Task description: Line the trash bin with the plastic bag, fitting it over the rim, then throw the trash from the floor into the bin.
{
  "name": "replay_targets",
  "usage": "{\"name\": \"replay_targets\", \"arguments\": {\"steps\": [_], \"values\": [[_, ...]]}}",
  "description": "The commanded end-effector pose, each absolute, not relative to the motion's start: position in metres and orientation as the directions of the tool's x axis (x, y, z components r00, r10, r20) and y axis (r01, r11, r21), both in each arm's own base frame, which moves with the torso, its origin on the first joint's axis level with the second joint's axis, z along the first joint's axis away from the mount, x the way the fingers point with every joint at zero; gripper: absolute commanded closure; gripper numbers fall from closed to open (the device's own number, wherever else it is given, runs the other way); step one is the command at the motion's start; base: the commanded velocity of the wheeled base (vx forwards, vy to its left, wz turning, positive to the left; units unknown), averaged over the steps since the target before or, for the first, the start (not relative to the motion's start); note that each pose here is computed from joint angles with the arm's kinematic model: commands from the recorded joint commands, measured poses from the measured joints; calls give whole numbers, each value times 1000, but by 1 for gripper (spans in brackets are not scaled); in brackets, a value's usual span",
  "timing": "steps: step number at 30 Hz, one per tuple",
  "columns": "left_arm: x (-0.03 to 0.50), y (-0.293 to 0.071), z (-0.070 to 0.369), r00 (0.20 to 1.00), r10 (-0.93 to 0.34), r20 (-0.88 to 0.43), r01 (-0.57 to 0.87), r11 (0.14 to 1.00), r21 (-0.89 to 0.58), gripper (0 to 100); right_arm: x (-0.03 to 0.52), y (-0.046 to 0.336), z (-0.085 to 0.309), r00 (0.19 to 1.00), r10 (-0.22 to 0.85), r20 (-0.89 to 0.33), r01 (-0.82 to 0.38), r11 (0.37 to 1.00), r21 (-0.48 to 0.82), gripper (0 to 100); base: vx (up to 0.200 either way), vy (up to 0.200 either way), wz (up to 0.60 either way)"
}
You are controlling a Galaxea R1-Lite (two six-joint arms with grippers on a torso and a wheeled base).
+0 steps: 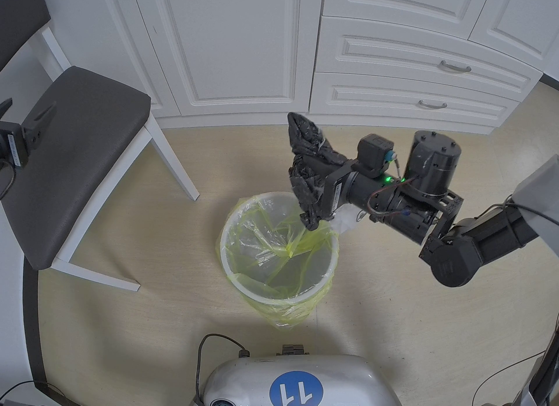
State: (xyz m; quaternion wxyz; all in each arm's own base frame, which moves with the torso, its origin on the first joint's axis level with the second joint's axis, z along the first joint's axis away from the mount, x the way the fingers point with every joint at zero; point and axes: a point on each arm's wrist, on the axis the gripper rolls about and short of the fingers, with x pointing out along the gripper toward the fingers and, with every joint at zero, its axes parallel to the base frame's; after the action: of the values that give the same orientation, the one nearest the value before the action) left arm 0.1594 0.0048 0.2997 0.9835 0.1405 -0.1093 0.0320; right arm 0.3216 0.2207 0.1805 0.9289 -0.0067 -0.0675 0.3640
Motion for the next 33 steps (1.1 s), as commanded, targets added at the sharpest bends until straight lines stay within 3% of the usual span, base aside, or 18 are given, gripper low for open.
{"name": "replay_targets", "arguments": {"steps": [1,15,33], "values": [[145,9,307,961,65,270,-139,954,264,0,326,239,154,709,703,58,-701,711,-53,100,0,0,0],[143,15,296,966,97,241,-163,948,273,0,362,290,65,686,727,23,-726,686,-54,100,0,0,0],[145,20,305,956,128,264,-201,942,270,0,372,314,32,668,740,76,-738,672,-57,100,0,0,0]]}}
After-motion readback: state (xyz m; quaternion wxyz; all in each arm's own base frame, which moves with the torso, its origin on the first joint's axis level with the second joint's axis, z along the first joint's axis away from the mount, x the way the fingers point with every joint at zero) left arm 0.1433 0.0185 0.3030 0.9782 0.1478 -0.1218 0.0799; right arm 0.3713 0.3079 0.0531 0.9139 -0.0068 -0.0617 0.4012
